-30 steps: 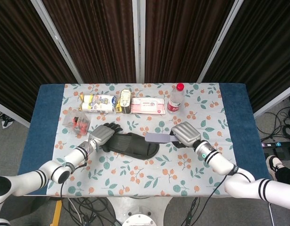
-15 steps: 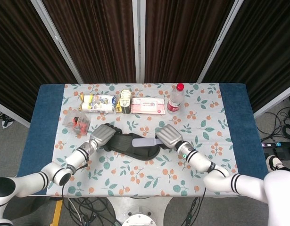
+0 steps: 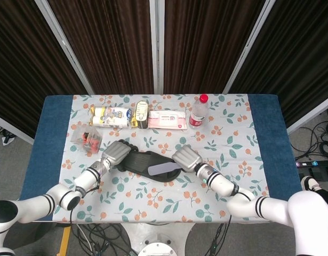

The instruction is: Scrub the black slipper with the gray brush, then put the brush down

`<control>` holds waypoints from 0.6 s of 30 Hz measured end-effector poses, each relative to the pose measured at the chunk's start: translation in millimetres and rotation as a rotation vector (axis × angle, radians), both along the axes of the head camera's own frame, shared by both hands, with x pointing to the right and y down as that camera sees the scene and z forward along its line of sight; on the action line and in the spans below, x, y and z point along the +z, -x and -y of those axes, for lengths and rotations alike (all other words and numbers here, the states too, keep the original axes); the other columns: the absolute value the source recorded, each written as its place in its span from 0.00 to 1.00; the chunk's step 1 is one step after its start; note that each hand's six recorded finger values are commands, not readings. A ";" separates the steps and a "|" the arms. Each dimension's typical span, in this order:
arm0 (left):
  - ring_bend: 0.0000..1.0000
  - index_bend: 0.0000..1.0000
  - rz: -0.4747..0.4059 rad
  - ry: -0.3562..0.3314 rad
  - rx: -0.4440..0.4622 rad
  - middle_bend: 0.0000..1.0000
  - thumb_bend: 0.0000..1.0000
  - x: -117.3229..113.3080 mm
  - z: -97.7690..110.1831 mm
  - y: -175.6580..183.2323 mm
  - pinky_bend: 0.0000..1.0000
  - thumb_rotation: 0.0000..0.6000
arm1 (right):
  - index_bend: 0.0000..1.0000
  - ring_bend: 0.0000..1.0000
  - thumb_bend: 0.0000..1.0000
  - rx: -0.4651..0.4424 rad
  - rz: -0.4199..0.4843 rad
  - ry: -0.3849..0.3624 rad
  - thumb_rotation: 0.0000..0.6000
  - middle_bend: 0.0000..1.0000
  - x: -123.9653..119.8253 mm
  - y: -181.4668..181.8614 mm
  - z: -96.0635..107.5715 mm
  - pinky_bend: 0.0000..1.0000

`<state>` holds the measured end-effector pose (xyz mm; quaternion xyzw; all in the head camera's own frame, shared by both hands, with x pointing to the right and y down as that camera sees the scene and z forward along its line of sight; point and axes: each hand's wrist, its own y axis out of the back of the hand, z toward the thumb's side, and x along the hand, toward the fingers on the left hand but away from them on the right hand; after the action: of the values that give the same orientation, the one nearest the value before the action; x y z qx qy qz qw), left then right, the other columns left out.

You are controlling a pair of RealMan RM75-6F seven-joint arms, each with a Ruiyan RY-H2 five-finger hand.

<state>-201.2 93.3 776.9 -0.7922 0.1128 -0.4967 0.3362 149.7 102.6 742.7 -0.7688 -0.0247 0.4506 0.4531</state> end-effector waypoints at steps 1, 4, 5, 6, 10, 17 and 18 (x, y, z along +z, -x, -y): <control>0.27 0.37 0.001 0.000 0.000 0.42 0.16 0.0 0.2 0.0 0.22 1.00 | 1.00 1.00 0.61 -0.008 -0.004 0.004 1.00 0.98 -1.8 -3.2 -1.7 1.00; 0.27 0.37 0.002 -0.003 0.004 0.42 0.16 -0.2 0.7 -0.6 0.22 1.00 | 1.00 1.00 0.61 -0.017 0.002 0.018 1.00 0.98 -10.1 -11.4 -5.1 1.00; 0.27 0.37 0.001 -0.005 0.005 0.42 0.16 -0.5 0.9 -0.9 0.22 1.00 | 1.00 1.00 0.61 -0.011 0.010 0.018 1.00 0.98 -12.5 -12.6 -4.5 1.00; 0.27 0.37 0.000 -0.006 0.005 0.42 0.16 -0.8 1.1 -1.2 0.22 1.00 | 1.00 1.00 0.61 0.003 0.027 0.015 1.00 0.98 -15.6 -13.0 -2.5 1.00; 0.27 0.37 -0.001 -0.008 0.007 0.42 0.16 -2.1 1.7 -2.4 0.22 1.00 | 1.00 1.00 0.61 0.072 0.097 -0.008 1.00 0.98 -23.8 -8.6 13.0 1.00; 0.27 0.37 0.001 -0.010 0.008 0.42 0.16 -3.3 2.7 -3.5 0.22 1.00 | 1.00 1.00 0.61 0.097 0.120 -0.027 1.00 0.98 -11.3 11.3 26.1 1.00; 0.27 0.37 0.001 -0.010 0.008 0.42 0.16 -3.2 2.8 -3.5 0.22 1.00 | 1.00 1.00 0.61 0.087 0.110 -0.020 1.00 0.98 -7.4 14.2 24.5 1.00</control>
<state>-197.7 90.5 773.7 -0.7906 0.1120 -0.4954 0.3422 135.6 78.1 735.3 -0.7861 -0.0874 0.4268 0.4386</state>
